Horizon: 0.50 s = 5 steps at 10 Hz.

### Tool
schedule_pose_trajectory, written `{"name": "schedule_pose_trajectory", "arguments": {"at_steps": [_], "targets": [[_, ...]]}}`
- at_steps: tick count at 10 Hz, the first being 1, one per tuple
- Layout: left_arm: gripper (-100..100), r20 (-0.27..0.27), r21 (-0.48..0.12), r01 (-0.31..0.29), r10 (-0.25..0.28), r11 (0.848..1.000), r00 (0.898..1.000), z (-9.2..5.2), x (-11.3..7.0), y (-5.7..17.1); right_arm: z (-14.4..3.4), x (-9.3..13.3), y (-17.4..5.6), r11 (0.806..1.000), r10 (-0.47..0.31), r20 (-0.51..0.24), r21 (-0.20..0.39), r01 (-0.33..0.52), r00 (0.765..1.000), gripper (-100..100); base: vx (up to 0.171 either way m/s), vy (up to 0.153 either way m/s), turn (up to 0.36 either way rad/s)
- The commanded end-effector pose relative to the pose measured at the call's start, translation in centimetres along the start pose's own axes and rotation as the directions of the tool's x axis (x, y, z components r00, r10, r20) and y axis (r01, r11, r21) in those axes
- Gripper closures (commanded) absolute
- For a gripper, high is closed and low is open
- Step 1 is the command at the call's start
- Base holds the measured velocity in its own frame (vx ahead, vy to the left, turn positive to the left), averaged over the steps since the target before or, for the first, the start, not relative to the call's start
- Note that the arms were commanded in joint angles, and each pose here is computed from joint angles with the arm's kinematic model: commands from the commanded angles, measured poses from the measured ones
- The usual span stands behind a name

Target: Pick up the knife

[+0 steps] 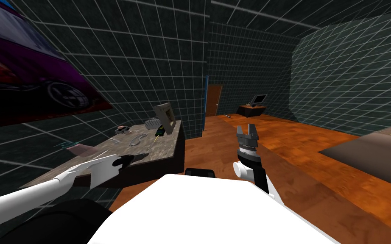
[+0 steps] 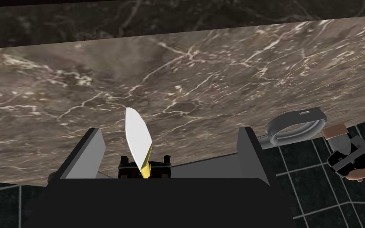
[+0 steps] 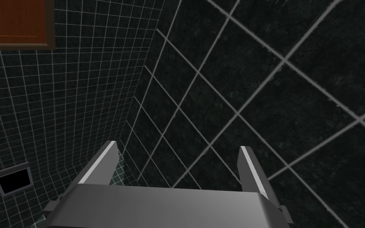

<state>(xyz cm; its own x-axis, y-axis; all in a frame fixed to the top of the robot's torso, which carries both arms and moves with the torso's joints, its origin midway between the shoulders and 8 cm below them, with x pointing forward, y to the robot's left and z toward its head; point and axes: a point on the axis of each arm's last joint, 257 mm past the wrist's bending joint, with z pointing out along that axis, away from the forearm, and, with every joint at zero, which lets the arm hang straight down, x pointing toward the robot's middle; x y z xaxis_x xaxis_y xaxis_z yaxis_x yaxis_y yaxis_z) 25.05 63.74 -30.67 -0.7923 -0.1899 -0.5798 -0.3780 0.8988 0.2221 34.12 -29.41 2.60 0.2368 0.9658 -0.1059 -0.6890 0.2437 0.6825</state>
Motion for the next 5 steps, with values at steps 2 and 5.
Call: {"name": "schedule_pose_trajectory", "arguments": {"at_steps": [2, 5], "targets": [[-100, -0.072, -0.016, -0.048, 0.047, 0.999, 0.996, -0.8, 1.5, 0.9, 0.0, 0.0, 0.0, 1.000, 0.000, 0.000, 0.000, 0.000, 1.000, 0, 0.170, -0.051, 0.067], [-100, -0.116, -0.024, -0.094, 0.091, 0.995, 0.989, -1.4, 1.7, 1.6, 0.0, 0.0, 0.0, 1.000, 0.000, 0.000, 0.000, 0.000, 1.000, 0, 0.136, -0.008, 0.020]]}}
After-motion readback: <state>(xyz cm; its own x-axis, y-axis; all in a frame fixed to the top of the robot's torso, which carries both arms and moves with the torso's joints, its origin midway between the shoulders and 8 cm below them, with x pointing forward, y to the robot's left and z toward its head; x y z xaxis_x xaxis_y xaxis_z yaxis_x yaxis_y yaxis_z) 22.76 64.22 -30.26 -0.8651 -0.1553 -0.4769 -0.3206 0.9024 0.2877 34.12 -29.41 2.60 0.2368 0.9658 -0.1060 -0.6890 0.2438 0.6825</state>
